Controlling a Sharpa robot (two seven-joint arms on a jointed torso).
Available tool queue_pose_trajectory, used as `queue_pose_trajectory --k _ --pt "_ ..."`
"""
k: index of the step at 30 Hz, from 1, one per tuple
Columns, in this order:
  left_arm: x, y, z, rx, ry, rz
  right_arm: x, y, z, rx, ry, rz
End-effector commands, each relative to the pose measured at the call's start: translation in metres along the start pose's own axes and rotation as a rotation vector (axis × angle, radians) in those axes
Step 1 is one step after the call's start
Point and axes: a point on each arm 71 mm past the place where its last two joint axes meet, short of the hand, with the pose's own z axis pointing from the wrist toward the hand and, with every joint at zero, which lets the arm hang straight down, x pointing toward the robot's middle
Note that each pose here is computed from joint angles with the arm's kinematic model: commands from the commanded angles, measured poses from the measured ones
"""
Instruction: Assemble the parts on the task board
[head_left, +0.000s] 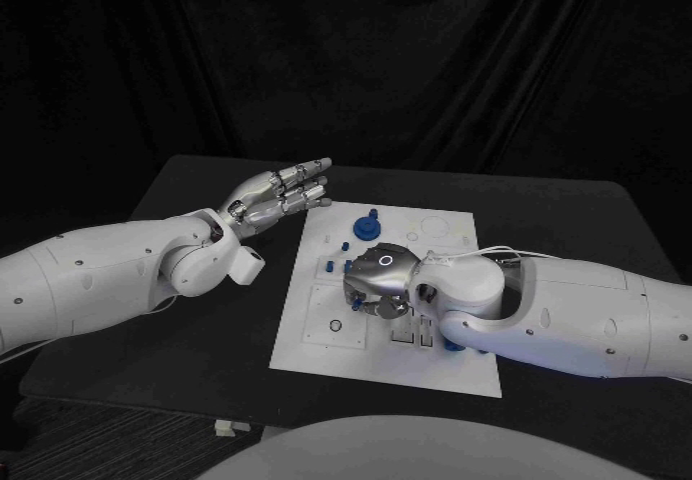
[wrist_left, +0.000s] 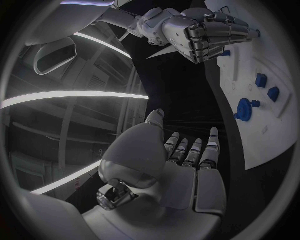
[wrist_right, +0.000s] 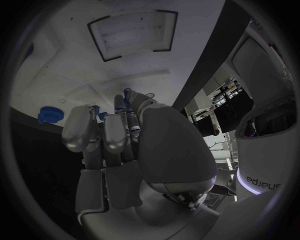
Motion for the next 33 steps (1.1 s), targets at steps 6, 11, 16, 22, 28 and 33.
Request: queue_pose_trajectory --k 6,11,16,22,28,33 --pt "0.0005 0.0001 0.0 0.003 0.005 -0.013 0.0044 -0.0009 -0.0009 0.024 0.027 0.007" --pt "0.0004 0.0004 0.0002 0.001 0.006 -0.014 0.0043 -0.0005 -0.0009 0.024 0.029 0.015" --pt "0.0001 0.0008 0.0003 -0.002 0.006 -0.014 0.0046 -0.0004 -0.0011 0.026 0.033 0.017" --pt "0.0005 0.0013 0.0013 -0.005 0.008 -0.014 0.0055 -0.0014 -0.0001 0.034 0.044 0.015" --pt "0.0012 0.0018 0.0022 -0.007 0.013 -0.017 0.0051 -0.0019 0.0012 0.04 0.04 0.015" --pt "0.0014 0.002 0.0026 -0.008 0.014 -0.018 0.0049 -0.0023 0.0024 0.043 0.038 0.014"
